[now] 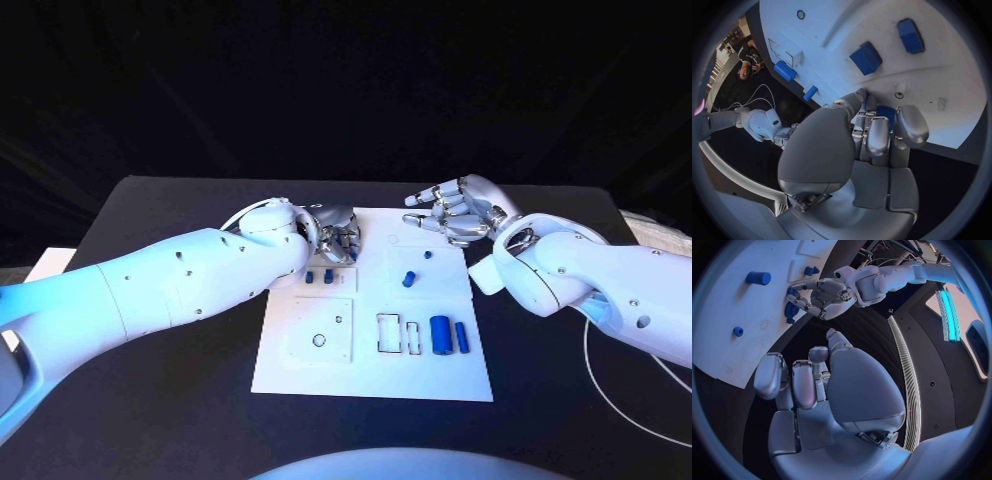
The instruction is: Assemble the parts on the task board
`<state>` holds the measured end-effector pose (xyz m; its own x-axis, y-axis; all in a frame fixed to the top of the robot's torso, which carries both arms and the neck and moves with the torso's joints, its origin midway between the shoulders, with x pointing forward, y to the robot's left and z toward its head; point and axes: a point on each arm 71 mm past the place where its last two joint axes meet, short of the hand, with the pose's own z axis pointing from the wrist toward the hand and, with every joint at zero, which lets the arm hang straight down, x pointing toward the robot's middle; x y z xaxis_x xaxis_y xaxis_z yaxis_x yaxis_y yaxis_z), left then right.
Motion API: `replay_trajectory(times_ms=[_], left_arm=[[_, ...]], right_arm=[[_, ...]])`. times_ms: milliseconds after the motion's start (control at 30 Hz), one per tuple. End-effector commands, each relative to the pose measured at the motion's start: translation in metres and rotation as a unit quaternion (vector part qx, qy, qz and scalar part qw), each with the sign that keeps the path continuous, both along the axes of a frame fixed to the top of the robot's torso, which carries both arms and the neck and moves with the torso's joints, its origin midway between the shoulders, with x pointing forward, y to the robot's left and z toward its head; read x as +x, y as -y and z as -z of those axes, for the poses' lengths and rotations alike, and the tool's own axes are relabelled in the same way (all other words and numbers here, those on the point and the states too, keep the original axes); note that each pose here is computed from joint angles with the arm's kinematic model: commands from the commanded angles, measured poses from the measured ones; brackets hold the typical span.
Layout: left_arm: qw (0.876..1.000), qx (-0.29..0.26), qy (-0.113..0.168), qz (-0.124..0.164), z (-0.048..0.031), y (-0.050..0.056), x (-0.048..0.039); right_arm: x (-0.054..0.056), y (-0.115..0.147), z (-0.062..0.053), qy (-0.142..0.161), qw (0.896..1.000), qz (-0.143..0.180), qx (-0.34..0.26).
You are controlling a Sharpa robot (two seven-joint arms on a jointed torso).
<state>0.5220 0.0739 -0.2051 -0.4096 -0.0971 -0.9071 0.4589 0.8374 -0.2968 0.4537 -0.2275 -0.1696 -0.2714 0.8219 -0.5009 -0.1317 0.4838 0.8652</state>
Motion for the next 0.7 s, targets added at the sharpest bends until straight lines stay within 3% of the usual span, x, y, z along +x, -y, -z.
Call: replay_trajectory(times_ms=[33,333,700], left_arm=[[1.000,0.008,-0.018,0.006,0.0080,0.001,-0.0031],[0.999,-0.033,-0.007,-0.002,0.0037,0.001,-0.0016],[0.996,-0.089,0.003,-0.028,-0.0103,-0.015,-0.0035]], right_arm=[[-0.001,-0.002,0.000,0.001,1.000,-0.010,-0.001],[0.000,-0.003,0.001,0.000,1.000,-0.010,-0.001],[0.001,-0.002,0.002,-0.001,1.000,-0.010,-0.001]])
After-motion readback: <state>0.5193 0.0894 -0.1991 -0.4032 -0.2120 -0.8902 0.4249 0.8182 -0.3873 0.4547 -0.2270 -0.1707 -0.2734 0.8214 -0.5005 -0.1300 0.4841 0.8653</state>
